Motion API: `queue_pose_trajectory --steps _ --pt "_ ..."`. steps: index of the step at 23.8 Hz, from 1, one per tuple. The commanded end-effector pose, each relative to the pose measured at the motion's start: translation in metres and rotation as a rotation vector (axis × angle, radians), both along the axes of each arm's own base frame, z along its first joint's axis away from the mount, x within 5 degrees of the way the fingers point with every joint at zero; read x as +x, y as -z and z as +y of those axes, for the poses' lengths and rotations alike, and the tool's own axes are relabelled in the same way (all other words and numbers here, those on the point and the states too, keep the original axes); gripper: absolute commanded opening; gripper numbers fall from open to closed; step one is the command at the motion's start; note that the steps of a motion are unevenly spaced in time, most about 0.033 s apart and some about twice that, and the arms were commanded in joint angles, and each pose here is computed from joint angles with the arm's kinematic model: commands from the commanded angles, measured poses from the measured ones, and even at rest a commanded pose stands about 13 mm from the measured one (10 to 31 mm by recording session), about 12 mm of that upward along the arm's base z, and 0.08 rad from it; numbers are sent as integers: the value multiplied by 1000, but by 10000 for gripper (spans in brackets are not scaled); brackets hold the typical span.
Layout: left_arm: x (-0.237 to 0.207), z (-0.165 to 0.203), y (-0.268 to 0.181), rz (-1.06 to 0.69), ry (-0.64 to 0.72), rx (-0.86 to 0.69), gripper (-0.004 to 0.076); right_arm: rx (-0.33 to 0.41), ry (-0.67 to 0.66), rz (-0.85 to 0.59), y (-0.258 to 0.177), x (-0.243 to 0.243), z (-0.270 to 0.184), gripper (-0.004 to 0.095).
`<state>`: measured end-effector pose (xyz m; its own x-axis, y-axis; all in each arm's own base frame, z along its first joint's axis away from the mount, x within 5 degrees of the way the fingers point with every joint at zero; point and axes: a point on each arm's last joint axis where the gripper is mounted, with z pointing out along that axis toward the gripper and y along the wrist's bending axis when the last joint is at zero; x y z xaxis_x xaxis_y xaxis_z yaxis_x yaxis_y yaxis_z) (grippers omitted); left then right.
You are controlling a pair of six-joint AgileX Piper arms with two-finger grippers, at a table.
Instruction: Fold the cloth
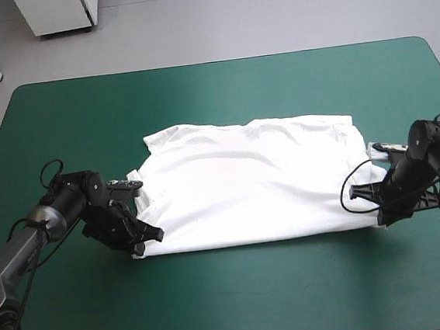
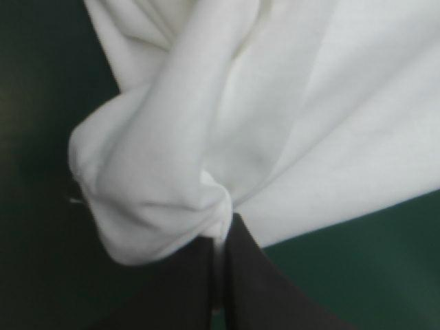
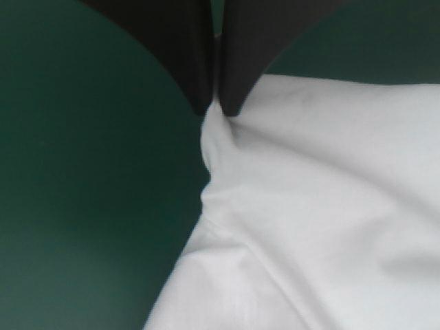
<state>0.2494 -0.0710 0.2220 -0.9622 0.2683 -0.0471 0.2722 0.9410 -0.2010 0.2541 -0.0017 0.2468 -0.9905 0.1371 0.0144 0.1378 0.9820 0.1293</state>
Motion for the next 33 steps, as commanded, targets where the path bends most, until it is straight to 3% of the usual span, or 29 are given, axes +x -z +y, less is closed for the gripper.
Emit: queue_pose_trajectory --steps 1,4,6,9,11,13,18,21,26,33 --pt "-14 1 -15 -38 1 -22 -9 -5 -8 2 -3 -20 -1 -19" --pt "-12 1 -15 -61 1 -19 -8 -4 -8 30 4 -25 -1 -13" --pt "-11 2 -16 -70 24 -17 43 -4 -8 28 3 -25 -1 82" --pt "-12 0 -23 -45 55 -26 272 -1 -10 12 0 -26 0 383" --pt "-11 0 -35 -25 61 -21 419 -5 -11 -24 -9 -28 0 530" --pt "-5 -1 -58 -42 76 -29 446 -12 -11 -112 -30 -26 0 534" --pt "11 2 -136 -322 45 -9 437 -35 -9 -423 -111 -22 -1 530" --pt "14 5 -161 -414 37 14 437 -40 -8 -532 -143 -20 -1 473" --pt "20 13 -162 -441 8 110 437 -43 -7 -610 -165 -20 0 386" --pt "50 9 -138 -450 2 124 437 -43 -7 -613 -166 -20 0 385"
